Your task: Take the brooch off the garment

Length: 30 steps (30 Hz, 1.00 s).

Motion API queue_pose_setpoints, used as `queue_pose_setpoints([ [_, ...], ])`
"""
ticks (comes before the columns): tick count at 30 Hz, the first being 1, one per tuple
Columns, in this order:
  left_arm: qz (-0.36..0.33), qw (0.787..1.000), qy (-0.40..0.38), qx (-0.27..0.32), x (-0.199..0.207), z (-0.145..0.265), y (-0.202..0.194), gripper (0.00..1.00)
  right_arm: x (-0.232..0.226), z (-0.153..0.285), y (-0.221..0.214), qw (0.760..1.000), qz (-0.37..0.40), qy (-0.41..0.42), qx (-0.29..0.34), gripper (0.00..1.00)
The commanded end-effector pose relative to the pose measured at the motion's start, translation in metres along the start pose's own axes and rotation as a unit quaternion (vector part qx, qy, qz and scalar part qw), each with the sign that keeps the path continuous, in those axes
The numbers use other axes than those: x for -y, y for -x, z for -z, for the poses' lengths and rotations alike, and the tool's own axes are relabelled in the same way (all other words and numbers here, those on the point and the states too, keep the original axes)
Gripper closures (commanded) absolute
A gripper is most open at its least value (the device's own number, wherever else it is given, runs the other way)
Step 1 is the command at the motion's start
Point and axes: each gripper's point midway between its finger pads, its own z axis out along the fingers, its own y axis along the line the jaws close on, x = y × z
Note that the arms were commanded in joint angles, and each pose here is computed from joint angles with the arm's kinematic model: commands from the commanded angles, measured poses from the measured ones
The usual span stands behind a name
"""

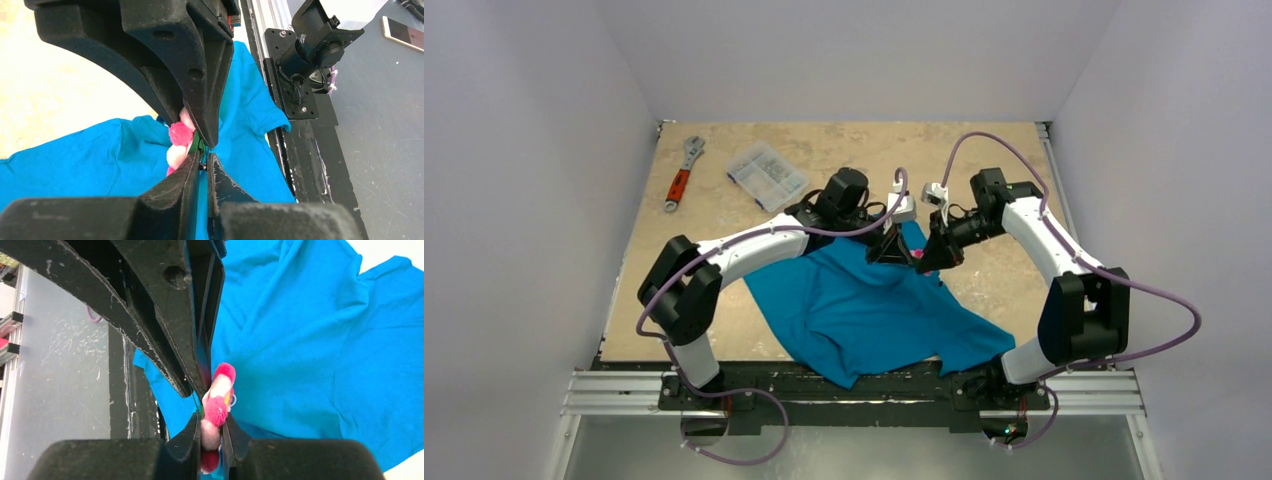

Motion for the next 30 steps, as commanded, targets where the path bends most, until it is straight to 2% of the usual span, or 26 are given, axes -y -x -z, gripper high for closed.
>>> queue_pose_setpoints([
  [1,-0.011,0.999,0.003,0.037,-0.005,0.007,0.029,0.86,-0.012,0.000,0.013,0.999,0.017,0.016,0.022,0.90],
  [3,-0.004,0.998,0.019,0.056,-0.012,0.017,0.038,0.72,-0.013,0.000,0.012,0.999,0.017,0.021,0.019,0.93],
  [5,0.007,0.996,0.048,0.075,-0.021,0.034,0.047,0.63,-0.015,0.001,0.014,0.999,0.016,0.025,0.024,0.98],
  [9,0.020,0.986,0.124,0.111,-0.038,0.078,0.056,0.53,-0.017,0.001,0.021,0.999,0.003,0.033,0.040,1.00],
  [12,0.034,0.982,0.148,0.115,-0.037,0.097,0.048,0.50,-0.019,0.002,0.027,0.997,-0.020,0.046,0.060,1.00],
  [16,0.069,0.979,0.146,0.122,-0.030,0.094,0.030,0.51,-0.021,0.008,0.035,0.992,-0.067,0.059,0.089,1.00],
  [19,0.083,0.977,0.146,0.135,-0.025,0.088,0.032,0.54,-0.022,0.014,0.037,0.987,-0.103,0.065,0.106,1.00],
  [22,0.071,0.977,0.140,0.142,-0.017,0.080,0.041,0.64,-0.023,0.015,0.035,0.982,-0.137,0.074,0.110,1.00],
  [25,0.046,0.980,0.133,0.143,-0.010,0.073,0.048,0.70,-0.027,0.014,0.033,0.977,-0.161,0.086,0.110,1.00],
  [30,-0.047,0.983,0.120,0.129,0.000,0.062,0.053,0.69,-0.028,0.014,0.033,0.974,-0.175,0.091,0.110,1.00],
])
